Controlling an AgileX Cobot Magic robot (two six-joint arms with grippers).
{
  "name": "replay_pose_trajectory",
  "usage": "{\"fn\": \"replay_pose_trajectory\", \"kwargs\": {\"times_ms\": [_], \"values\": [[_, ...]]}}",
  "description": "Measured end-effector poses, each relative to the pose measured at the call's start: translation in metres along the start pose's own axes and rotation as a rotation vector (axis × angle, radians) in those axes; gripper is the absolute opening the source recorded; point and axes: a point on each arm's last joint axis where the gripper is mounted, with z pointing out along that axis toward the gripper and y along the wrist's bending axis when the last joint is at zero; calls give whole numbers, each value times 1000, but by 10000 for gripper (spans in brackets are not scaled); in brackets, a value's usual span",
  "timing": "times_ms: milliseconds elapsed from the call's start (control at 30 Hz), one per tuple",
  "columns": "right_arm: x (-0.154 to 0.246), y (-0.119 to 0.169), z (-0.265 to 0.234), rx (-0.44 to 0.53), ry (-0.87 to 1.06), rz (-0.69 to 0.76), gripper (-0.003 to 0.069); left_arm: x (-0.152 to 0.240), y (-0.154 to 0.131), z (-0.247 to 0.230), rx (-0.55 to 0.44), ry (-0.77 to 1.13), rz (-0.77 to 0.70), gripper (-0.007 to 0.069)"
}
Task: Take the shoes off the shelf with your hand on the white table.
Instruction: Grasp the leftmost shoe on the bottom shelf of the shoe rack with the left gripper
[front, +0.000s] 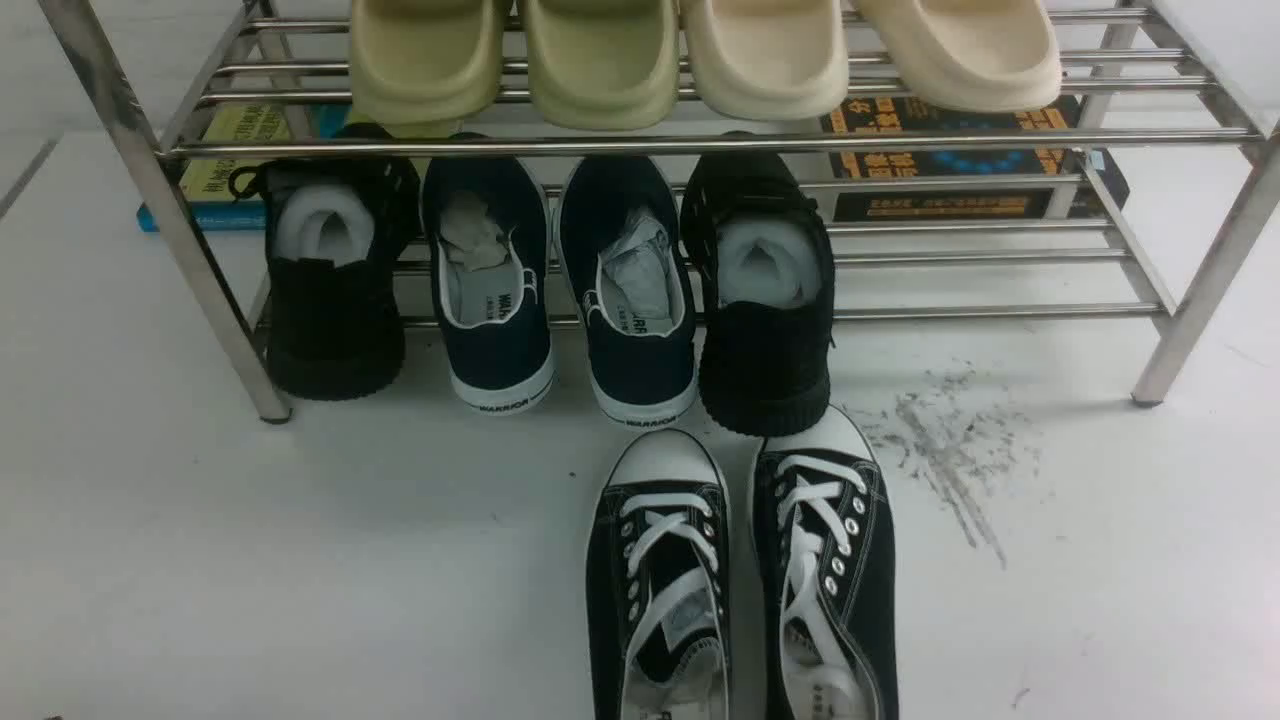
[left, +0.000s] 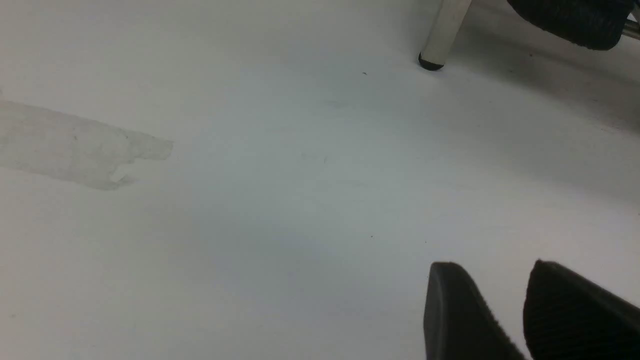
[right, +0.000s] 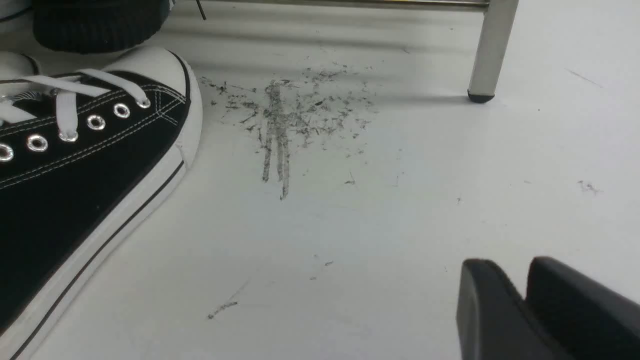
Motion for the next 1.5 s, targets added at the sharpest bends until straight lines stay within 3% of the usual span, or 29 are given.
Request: {"fn": "replay_pose_trajectory", "kwargs": {"times_ms": [1400,1500], "values": [[0,0,0,0,0,0,192,0,1,0,-9,-5,21,239],[0,0,0,0,0,0,197,0,-1,0,11,0,-78,239]]}}
